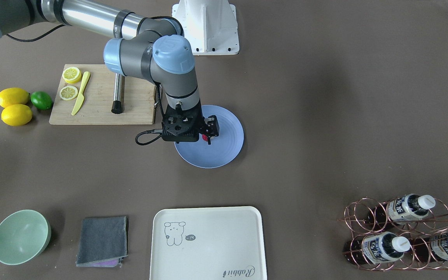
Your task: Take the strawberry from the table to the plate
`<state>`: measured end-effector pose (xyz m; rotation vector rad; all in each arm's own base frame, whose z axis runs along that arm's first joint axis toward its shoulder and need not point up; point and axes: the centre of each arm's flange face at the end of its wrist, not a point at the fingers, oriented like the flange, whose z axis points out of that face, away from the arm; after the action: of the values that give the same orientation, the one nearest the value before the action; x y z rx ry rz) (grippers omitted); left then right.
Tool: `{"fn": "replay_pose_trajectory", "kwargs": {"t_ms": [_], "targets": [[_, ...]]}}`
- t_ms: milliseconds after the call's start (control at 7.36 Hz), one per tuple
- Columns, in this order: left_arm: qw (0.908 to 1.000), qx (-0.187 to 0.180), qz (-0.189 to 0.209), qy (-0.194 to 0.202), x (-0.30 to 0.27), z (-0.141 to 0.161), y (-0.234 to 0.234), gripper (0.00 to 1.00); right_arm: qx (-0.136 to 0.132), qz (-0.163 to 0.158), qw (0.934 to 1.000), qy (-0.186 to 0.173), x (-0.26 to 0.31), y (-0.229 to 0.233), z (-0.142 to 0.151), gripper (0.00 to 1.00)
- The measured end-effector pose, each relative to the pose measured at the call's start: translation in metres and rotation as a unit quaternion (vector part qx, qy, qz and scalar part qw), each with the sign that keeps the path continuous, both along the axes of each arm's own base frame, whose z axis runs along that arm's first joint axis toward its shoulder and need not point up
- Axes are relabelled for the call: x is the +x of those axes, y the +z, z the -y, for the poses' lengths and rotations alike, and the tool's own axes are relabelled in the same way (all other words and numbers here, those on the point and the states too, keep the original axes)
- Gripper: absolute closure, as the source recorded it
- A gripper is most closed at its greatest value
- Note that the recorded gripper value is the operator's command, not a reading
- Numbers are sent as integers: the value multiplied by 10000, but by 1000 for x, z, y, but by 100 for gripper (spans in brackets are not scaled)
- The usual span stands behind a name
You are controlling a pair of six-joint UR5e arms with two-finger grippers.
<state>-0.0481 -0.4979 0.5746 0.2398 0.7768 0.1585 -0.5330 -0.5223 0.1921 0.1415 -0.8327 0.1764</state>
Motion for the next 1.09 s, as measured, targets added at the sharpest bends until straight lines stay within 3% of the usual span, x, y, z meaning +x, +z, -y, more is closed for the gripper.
{"fn": "replay_pose_trajectory", "kwargs": {"t_ms": [272, 543, 815, 1086], "targets": [[9999, -95, -11, -46, -4, -4, 7, 2, 208, -332, 9985, -392, 119, 47, 44, 0], [9998, -161, -91, -119, -10, -9, 11, 2, 505, -580, 9945, -706, 250, 119, 67, 0], [9994, -190, -270, -143, -14, -12, 11, 2, 753, -768, 9880, -1107, 367, 197, 72, 0], [9992, -210, -298, -161, -16, -13, 13, 2, 898, -889, 9819, -1414, 472, 274, 58, 0]]}}
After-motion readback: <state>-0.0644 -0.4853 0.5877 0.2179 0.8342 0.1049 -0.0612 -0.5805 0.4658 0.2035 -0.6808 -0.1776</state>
